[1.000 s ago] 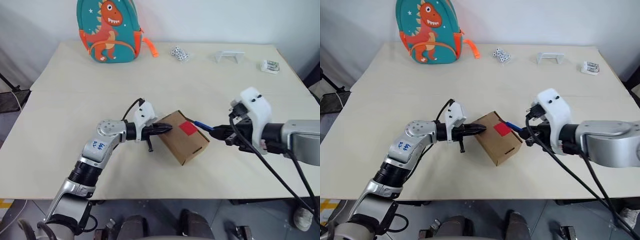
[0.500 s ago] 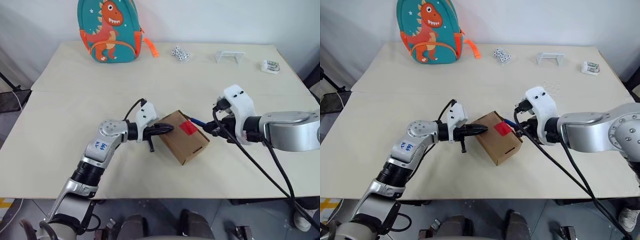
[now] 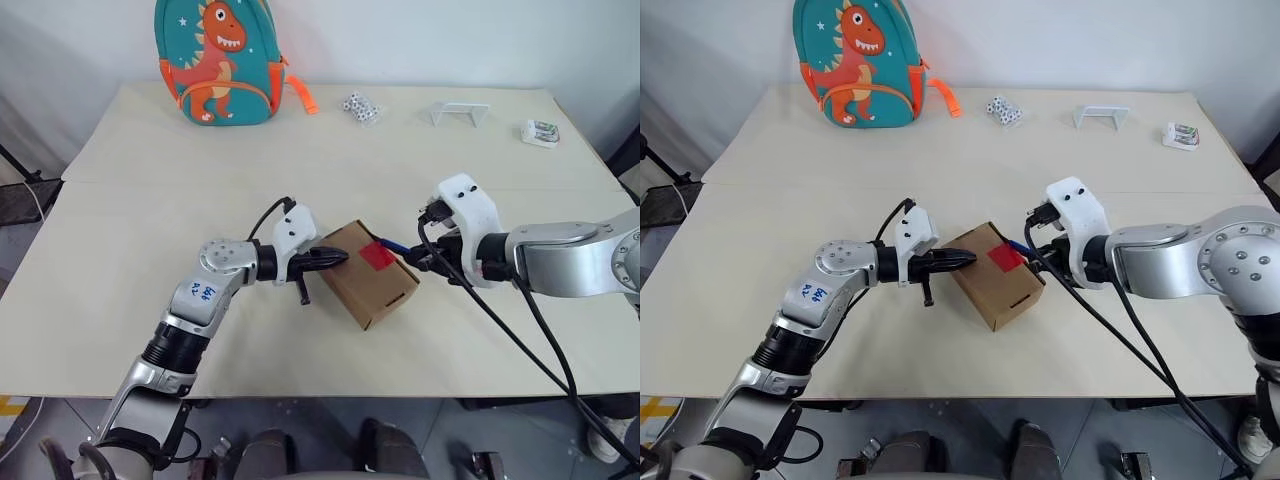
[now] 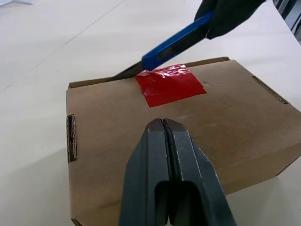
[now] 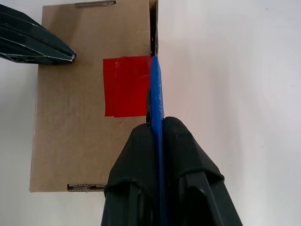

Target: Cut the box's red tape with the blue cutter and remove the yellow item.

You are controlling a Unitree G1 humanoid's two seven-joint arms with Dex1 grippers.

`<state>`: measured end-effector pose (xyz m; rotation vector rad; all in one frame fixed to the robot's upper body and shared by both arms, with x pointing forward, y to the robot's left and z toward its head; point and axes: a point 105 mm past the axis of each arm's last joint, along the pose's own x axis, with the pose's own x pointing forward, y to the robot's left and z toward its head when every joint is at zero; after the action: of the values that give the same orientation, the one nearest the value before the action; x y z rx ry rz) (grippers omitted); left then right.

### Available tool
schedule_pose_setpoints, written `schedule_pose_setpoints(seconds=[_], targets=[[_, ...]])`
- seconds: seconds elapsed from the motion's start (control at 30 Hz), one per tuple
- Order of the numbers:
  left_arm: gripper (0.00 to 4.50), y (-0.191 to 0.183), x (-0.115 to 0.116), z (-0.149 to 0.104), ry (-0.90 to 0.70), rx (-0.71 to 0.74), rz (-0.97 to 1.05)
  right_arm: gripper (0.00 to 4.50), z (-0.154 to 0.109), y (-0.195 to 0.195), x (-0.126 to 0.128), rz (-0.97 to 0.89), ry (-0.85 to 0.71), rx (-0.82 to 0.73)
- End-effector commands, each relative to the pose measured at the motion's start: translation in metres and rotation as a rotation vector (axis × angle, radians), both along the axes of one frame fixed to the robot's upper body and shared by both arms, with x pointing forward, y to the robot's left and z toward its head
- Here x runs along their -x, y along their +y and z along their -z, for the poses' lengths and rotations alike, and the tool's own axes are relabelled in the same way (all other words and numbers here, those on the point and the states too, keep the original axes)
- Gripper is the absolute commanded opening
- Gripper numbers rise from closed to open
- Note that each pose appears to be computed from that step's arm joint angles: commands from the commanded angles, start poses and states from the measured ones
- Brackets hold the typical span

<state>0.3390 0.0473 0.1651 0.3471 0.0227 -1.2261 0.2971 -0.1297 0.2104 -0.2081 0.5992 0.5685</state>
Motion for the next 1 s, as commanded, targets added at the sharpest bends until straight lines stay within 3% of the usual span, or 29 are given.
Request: schedule_pose_setpoints(seconds=[0.03, 0.63, 1.0], targets=[[0.00, -0.002, 0.004, 0.009, 0.022, -0.035, 0.004, 0.03, -0.005, -0.005, 0.004, 0.003, 0.003, 0.021], [0.00, -0.011, 0.010, 0.032, 0.106, -0.057, -0.028, 0.03, 0.013, -0.014, 0.028, -0.028, 0.170, 0.022], [0.00, -0.015, 0.011, 0.035, 0.116, -0.065, -0.028, 0.03, 0.012, -0.020, 0.039, -0.026, 0.147, 0.014]])
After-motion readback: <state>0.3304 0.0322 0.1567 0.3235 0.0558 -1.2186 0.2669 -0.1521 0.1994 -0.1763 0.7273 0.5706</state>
